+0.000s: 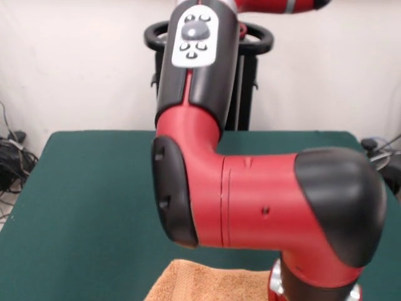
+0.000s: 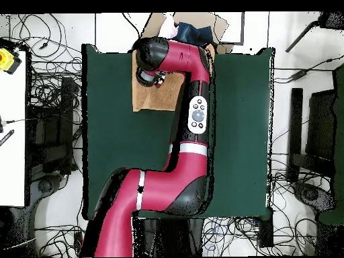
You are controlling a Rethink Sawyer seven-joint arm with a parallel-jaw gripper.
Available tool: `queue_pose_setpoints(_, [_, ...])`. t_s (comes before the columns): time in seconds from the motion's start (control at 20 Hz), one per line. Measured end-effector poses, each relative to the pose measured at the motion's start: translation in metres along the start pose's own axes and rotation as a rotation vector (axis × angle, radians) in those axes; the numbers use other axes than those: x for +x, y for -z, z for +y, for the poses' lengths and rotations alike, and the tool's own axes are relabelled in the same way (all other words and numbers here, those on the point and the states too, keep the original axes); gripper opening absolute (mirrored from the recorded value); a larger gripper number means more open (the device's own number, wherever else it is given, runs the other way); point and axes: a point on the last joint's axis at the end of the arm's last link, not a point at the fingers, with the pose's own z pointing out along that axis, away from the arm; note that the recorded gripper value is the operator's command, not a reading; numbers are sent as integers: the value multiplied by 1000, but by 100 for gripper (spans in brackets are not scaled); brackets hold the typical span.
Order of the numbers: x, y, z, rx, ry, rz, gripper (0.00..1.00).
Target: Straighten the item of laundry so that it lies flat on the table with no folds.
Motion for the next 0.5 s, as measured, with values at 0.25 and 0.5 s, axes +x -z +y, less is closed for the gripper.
queue_pose_setpoints(0.25, [-17, 35, 11, -30, 9, -126, 100])
queue_pose_setpoints(0.5, [-20, 52, 14, -34, 12, -147, 100])
